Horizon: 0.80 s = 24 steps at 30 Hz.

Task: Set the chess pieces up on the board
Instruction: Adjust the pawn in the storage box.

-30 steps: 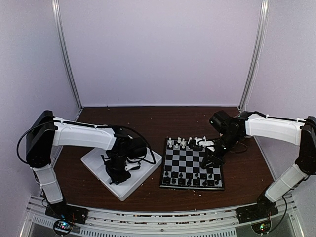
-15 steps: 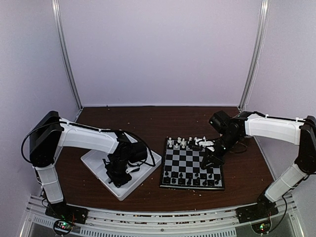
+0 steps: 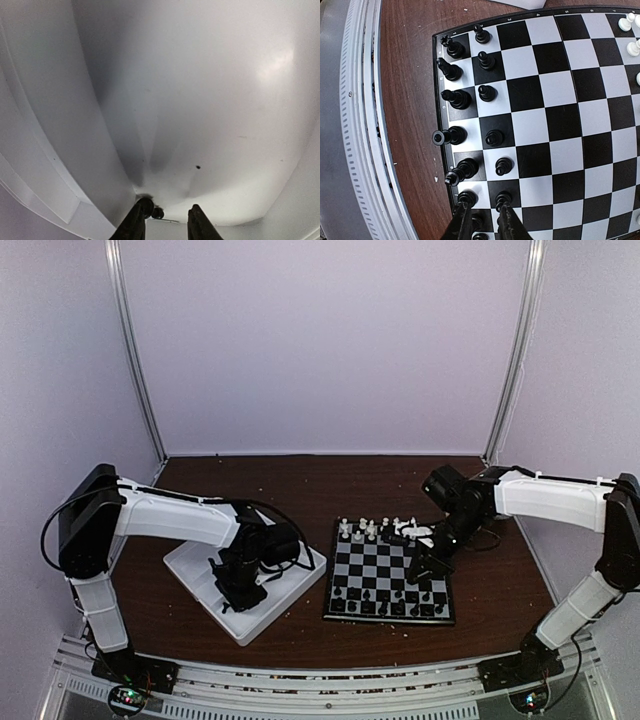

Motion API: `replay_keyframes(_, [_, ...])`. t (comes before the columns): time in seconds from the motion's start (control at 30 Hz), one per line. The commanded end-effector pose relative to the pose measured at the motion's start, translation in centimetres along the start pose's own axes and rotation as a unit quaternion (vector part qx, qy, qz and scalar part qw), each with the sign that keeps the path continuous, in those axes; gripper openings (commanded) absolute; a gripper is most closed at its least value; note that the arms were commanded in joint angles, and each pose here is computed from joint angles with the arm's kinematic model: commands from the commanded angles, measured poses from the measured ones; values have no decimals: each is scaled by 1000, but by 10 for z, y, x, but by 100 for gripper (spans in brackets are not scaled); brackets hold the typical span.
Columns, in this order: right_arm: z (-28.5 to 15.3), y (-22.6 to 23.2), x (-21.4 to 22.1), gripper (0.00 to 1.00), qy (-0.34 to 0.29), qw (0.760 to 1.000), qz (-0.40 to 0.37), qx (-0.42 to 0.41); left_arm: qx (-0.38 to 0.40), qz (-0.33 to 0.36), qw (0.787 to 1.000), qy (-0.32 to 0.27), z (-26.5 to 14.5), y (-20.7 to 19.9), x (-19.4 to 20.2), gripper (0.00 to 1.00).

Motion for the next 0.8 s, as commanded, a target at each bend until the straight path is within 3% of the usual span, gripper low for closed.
replay_keyframes(0.0, [2,1,2,21,1,1000,-1,-10,-14,-44,999,-12,-10,9,2,30])
replay_keyframes(0.43, [3,2,4,21,3,1000,-1,-13,21,-97,995,15,15,-2,15,31])
replay_keyframes(0.63, [2,2,3,21,2,1000,-2,-13,25,-114,993,-22,-4,2,8,33])
replay_keyframes(0.77, [4,1,3,21,4,1000,-1,-14,15,-123,992,-12,-13,7,13,36])
Point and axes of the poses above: each gripper's point midway between its finger pads, its own z axis out along the fingers, its own y axis along the line the jaws close on, x = y × z, the point moved 2 cm from there along -z, back along the fingers
